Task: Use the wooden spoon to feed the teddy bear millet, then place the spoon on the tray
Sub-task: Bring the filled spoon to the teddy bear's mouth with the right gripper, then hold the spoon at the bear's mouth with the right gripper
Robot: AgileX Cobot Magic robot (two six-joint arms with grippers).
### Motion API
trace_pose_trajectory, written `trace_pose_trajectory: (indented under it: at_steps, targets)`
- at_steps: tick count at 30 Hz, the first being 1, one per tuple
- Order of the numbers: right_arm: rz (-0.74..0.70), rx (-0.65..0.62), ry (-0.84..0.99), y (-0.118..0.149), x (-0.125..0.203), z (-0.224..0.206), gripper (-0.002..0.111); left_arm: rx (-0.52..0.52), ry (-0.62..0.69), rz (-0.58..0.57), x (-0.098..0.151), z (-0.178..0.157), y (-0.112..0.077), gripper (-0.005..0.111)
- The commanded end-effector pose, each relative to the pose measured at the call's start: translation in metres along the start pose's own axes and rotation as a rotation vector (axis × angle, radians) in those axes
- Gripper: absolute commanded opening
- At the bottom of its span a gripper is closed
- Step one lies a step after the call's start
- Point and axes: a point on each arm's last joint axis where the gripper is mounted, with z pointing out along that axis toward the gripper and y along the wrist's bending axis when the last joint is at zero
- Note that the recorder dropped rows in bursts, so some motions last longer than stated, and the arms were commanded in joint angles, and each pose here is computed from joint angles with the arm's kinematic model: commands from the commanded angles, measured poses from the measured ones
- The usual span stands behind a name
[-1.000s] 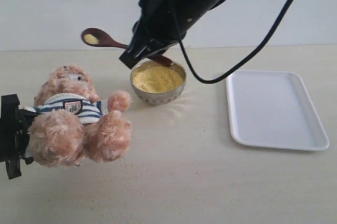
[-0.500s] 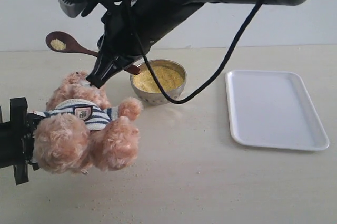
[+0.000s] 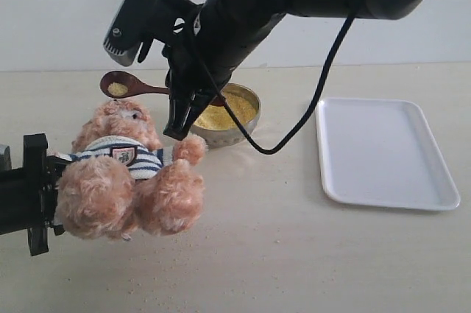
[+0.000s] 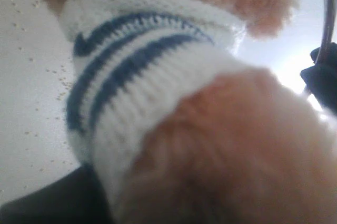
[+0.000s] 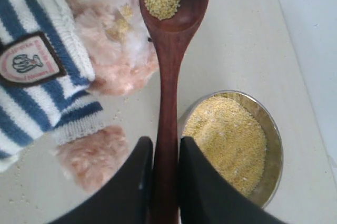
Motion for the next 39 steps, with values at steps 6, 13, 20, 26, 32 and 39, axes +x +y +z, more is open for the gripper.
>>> trace_pose_trajectory:
  at_steps: [6,13,20,26,32,39]
  targets:
    - [-0.038,0.031,0.024,-0.003,0.001,-0.001,0.0,0.038,-0.003,-0.007,0.0,0.0,-0.006,0.005]
    - [-0.073,0.033,0.06,-0.002,0.006,0.011,0.0,0.046,0.001,0.022,-0.006,0.002,-0.009,0.005]
    - [-0.157,0.075,0.034,0.006,-0.005,0.011,0.0,0.047,0.019,0.015,-0.008,0.003,-0.011,0.005]
    - [-0.227,0.142,0.071,0.008,-0.007,0.013,0.0,0.047,0.019,0.015,-0.008,0.003,-0.011,0.005]
    - [-0.307,0.182,0.129,0.018,-0.01,0.019,0.0,0.047,0.019,0.015,-0.008,0.003,-0.011,0.005]
    - [-0.272,0.241,0.129,0.018,-0.014,0.017,0.0,0.047,0.019,0.015,-0.008,0.003,-0.011,0.005]
